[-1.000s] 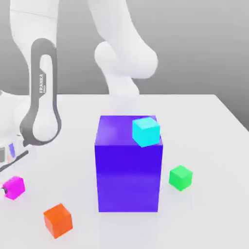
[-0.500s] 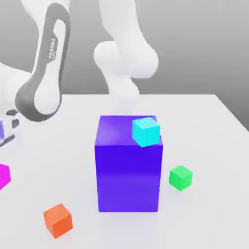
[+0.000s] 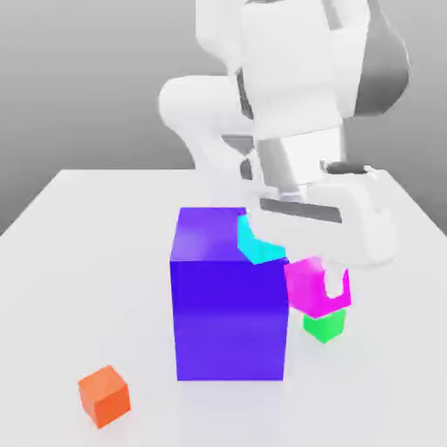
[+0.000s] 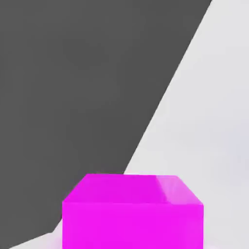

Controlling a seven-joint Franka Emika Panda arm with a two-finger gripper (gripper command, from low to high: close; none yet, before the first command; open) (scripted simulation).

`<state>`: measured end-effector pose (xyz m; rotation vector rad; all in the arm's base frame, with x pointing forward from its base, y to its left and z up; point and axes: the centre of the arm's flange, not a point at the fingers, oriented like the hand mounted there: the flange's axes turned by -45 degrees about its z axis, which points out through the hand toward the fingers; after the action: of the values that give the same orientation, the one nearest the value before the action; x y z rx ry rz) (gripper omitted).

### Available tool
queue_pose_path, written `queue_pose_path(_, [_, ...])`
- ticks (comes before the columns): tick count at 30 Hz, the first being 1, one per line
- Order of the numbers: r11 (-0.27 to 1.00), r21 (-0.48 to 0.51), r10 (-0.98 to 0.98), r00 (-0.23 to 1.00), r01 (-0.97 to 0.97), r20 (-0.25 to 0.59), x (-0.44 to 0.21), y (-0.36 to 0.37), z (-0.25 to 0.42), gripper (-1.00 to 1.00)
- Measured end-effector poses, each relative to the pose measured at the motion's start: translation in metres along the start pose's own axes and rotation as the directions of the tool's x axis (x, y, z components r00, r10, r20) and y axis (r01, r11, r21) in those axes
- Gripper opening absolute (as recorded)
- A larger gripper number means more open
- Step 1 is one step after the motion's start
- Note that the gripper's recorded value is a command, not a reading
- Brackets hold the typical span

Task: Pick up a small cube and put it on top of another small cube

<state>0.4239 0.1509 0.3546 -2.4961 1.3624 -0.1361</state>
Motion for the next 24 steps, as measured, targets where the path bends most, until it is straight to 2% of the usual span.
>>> queue_pose_path(4, [0.994,-0.037,-0.102,0.994,0.104,0.046,-0.094,0.019,0.013,-1.00])
queue_pose_path(8, [0.988,-0.142,-0.053,0.998,0.056,0.027,-0.127,0.073,0.041,-1.00])
queue_pose_path(14, [0.945,-0.289,0.122,0.986,-0.150,-0.111,-0.104,0.147,0.076,-1.00])
queue_pose_path(19, [0.927,-0.322,0.136,0.974,-0.190,-0.183,-0.089,0.154,0.088,-1.00])
queue_pose_path(24, [0.922,-0.332,0.129,0.968,-0.197,-0.218,-0.082,0.157,0.101,-1.00])
